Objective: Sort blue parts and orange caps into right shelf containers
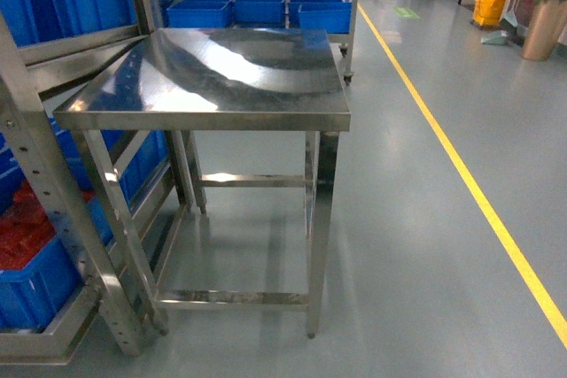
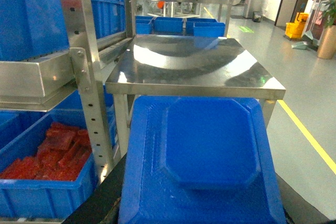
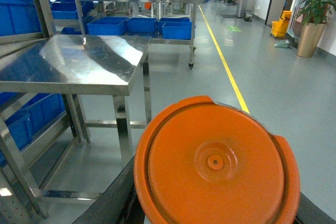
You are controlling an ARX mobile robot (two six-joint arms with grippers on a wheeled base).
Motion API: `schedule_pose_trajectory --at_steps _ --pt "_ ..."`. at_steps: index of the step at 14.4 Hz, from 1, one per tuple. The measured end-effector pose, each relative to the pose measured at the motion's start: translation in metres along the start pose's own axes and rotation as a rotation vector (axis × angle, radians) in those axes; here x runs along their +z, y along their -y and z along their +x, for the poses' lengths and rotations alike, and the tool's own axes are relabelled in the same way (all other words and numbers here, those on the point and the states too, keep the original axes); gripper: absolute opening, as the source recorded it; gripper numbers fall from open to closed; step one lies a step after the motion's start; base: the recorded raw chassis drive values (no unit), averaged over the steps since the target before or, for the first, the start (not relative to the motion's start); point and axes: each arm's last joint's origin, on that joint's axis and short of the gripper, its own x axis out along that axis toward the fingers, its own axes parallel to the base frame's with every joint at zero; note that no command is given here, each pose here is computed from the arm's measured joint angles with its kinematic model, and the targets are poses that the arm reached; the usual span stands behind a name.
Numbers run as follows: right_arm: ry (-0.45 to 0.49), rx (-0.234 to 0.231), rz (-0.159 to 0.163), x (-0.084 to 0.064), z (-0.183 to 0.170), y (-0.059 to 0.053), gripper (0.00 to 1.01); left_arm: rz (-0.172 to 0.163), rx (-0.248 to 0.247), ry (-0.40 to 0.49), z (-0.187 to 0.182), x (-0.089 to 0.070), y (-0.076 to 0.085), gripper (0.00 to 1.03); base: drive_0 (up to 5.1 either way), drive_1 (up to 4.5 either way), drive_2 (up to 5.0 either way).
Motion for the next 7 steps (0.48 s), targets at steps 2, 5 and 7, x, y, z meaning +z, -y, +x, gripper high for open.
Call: schedule_pose_trajectory --at_steps 2,5,7 --pt "0.000 0.000 0.000 0.0000 0.0000 0.0000 0.45 0.000 0.000 0.000 0.0000 0.0001 0.0000 0.43 0.0 2.17 -2.2" --pt "0.002 -0.003 0.000 0.0002 0.0000 0.0001 0.45 0.000 -0.003 0.000 0.0000 0.0001 0.0001 0.43 -1.6 0.88 0.9" --pt "0.001 -0.003 0.000 0.0001 0.0000 0.0001 0.45 0.000 -0.001 0.002 0.0000 0.0002 0.0000 0.43 -4.8 2.56 2.6"
